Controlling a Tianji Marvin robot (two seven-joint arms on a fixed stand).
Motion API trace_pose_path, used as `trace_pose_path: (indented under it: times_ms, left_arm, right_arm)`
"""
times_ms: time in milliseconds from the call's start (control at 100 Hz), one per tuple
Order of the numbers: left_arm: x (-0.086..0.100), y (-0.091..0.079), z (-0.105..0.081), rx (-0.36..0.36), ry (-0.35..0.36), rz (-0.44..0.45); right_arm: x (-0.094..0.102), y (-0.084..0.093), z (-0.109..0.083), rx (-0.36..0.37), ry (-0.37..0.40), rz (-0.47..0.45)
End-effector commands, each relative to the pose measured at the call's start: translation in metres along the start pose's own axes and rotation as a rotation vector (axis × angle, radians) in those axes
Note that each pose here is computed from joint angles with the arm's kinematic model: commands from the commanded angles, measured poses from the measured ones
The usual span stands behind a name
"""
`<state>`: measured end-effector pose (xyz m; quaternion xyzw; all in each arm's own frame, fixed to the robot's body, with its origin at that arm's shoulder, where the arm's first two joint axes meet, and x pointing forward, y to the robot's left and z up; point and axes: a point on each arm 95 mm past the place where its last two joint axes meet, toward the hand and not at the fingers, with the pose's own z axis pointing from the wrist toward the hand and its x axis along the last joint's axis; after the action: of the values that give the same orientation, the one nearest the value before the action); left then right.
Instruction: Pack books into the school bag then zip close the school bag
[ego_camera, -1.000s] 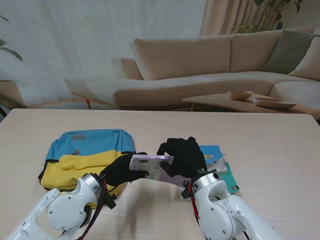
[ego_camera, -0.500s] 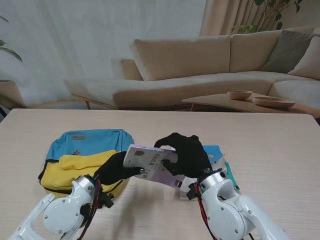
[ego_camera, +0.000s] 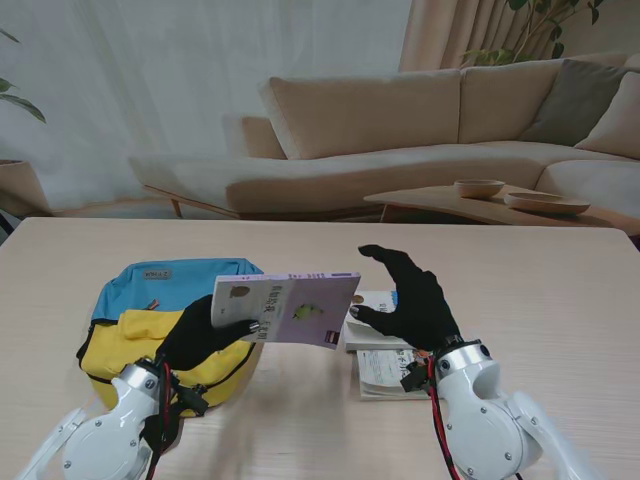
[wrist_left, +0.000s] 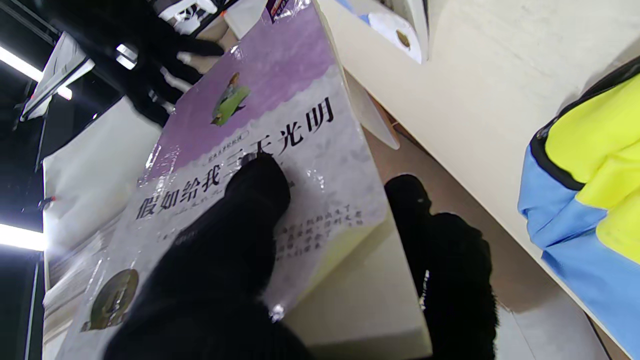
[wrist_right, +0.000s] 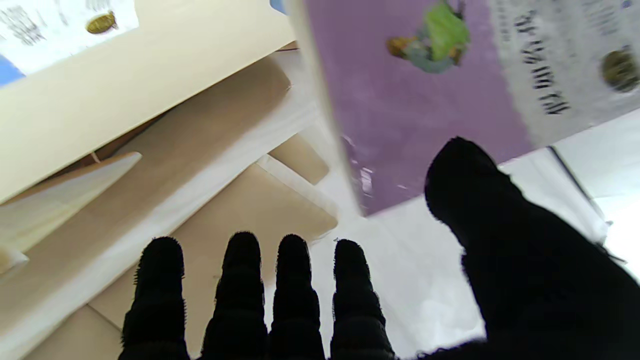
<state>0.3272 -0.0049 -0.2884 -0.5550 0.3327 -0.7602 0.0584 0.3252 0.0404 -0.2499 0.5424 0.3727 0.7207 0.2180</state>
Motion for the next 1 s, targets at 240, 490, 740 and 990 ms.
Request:
trace_pose_path:
  times_ms: [240, 490, 740, 990]
  left_arm:
    - [0.013, 0.003, 0.004, 0.017, 0.043, -0.116]
    - [0.017, 0.012, 0.014, -0.064, 0.048, -0.241]
    - [0.018, 0.018, 0.021, -0.140, 0.029, -0.314]
    - [0.020, 0.021, 0.024, -0.175, 0.011, -0.354]
  right_arm:
    - [-0.015, -0.039, -0.005, 0.071, -0.096, 0.238]
    - [-0.006, -0.058, -0.005, 0.037, -0.067, 0.411]
    - [0.005, -0.064, -0.005, -0.040, -0.028, 0.563]
    - [0.014, -0.060, -0.009, -0.037, -0.042, 0.747]
